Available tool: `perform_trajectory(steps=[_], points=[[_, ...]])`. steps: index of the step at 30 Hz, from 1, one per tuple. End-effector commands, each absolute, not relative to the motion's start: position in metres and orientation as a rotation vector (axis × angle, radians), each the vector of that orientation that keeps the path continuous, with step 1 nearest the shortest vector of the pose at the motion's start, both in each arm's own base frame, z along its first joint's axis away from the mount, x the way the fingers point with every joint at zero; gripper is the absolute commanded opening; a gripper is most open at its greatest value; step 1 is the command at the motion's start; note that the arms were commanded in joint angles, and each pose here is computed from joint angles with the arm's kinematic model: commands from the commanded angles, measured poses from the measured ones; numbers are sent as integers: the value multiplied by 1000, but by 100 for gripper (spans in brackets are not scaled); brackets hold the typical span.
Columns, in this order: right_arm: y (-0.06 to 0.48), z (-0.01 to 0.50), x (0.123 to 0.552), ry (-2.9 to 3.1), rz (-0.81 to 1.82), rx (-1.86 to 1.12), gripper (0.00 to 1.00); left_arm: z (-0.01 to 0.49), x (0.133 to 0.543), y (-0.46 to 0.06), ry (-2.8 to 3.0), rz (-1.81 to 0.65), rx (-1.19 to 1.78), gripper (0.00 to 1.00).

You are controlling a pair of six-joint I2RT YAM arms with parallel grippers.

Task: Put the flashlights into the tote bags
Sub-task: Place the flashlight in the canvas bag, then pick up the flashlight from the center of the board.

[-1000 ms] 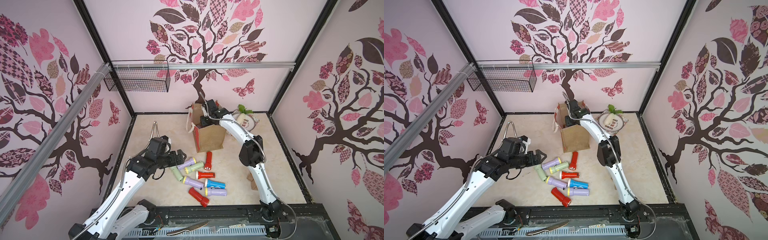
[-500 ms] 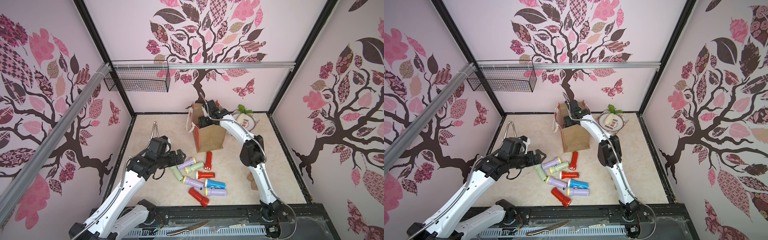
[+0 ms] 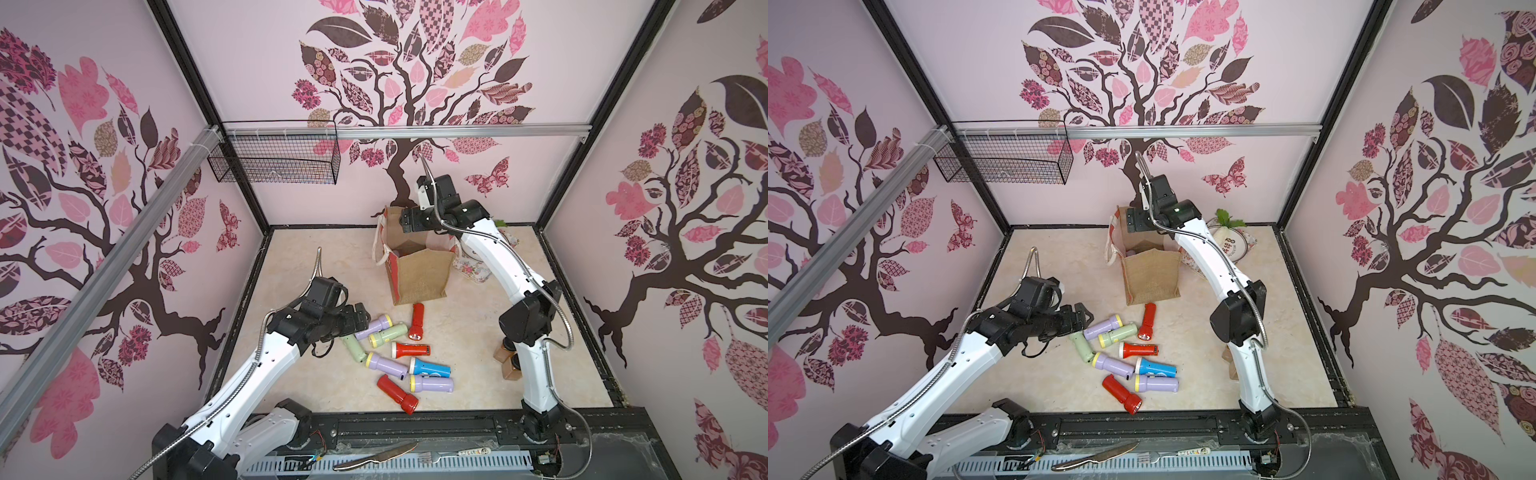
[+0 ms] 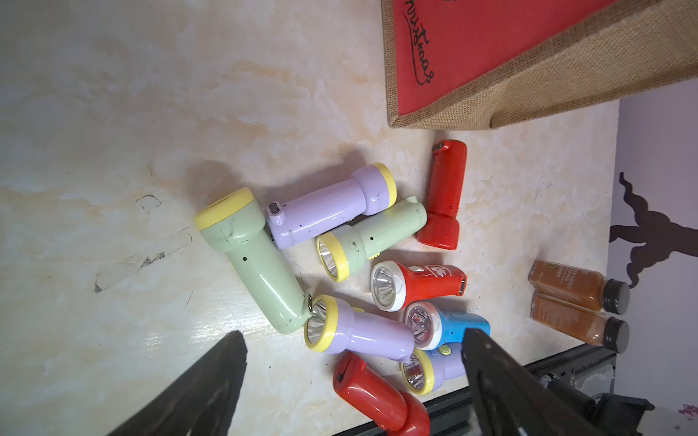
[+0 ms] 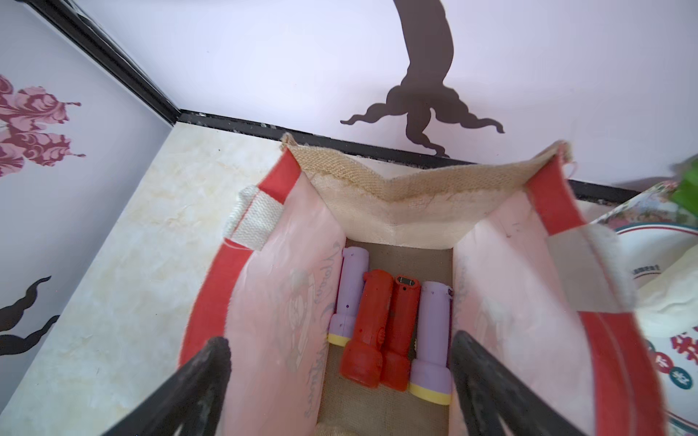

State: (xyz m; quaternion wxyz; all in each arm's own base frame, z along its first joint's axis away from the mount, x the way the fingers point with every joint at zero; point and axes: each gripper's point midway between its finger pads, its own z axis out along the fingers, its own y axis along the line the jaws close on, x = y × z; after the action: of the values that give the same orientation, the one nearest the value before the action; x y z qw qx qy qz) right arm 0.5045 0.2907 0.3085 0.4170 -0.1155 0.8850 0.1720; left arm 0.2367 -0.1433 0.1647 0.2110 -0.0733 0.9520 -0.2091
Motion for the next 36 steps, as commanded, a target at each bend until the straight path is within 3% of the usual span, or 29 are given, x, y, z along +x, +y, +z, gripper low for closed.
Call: perform_trajectory(steps=[1,11,20,36], points=[[281,354,465,2179,465,-334,95,150,241,-139,2660,-540,-250,91],[242,327,376,2274,455,-475,99,116,237,-125,2750,-397,-371,83],[232,275,303,2292,635,-542,100,86,228,-123,2861,-335,-404,79],[228,244,286,2337,681,-516,100,41,216,-124,2927,-345,-519,70]])
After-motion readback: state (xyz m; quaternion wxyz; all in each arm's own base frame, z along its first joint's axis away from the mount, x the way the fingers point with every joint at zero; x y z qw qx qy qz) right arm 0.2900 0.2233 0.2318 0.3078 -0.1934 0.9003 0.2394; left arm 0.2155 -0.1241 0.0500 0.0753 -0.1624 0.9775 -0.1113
